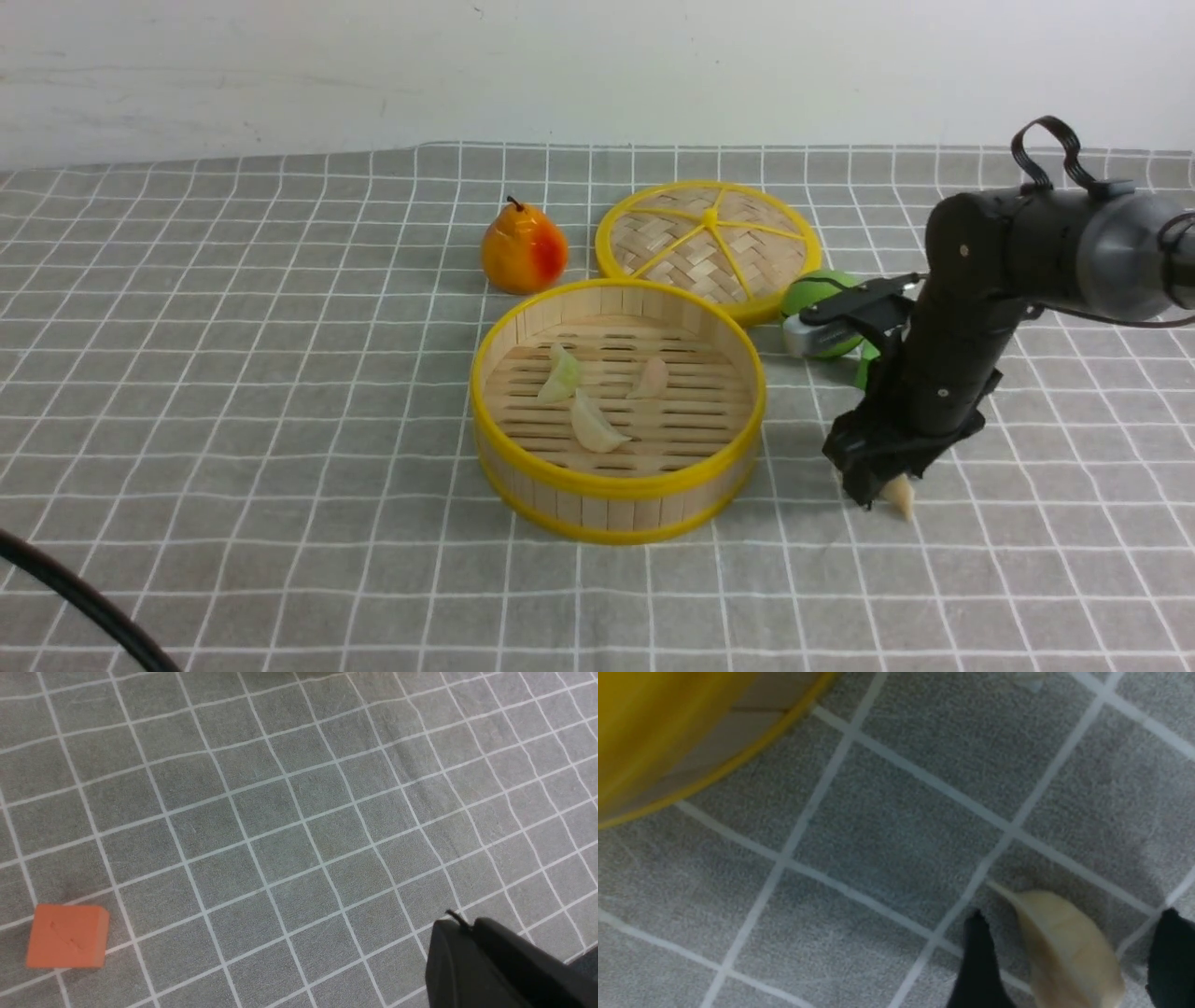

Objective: Put the dumplings into the steamer on the table with the grey tablecloth.
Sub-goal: 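Reach for and grasp a dumpling lying on the table beside the steamer, then place the dumpling in the bamboo steamer basket with the right gripper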

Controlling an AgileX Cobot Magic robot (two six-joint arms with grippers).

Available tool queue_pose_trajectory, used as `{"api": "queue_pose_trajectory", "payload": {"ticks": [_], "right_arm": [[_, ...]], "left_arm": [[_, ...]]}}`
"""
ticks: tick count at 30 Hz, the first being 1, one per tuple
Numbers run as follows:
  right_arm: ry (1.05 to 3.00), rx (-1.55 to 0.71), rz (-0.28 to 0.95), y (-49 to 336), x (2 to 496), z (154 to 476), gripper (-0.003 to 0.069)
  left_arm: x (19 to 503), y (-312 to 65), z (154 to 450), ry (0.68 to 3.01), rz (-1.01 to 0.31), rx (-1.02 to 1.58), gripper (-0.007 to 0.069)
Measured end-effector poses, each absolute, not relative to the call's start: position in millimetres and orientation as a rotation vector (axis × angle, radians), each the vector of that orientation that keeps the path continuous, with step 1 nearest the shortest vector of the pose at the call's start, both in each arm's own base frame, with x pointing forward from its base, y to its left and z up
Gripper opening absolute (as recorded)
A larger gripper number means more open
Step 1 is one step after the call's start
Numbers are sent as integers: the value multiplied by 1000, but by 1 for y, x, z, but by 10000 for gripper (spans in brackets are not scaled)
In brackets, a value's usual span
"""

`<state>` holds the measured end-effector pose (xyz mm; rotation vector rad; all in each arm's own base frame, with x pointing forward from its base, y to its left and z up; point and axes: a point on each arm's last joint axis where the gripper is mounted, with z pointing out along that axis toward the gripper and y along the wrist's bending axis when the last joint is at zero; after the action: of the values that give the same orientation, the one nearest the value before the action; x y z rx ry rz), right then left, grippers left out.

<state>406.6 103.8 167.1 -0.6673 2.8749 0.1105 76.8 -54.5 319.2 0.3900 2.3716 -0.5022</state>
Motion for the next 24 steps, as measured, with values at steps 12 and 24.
{"api": "queue_pose_trajectory", "payload": {"ticks": [12, 24], "right_arm": [[2866, -742, 105, 115, 411, 223, 186], [2619, -842, 275, 224, 400, 261, 186]], "left_arm": [[77, -55, 319, 2372, -502, 390, 43], [78, -55, 320, 2352, -504, 388, 56]]}}
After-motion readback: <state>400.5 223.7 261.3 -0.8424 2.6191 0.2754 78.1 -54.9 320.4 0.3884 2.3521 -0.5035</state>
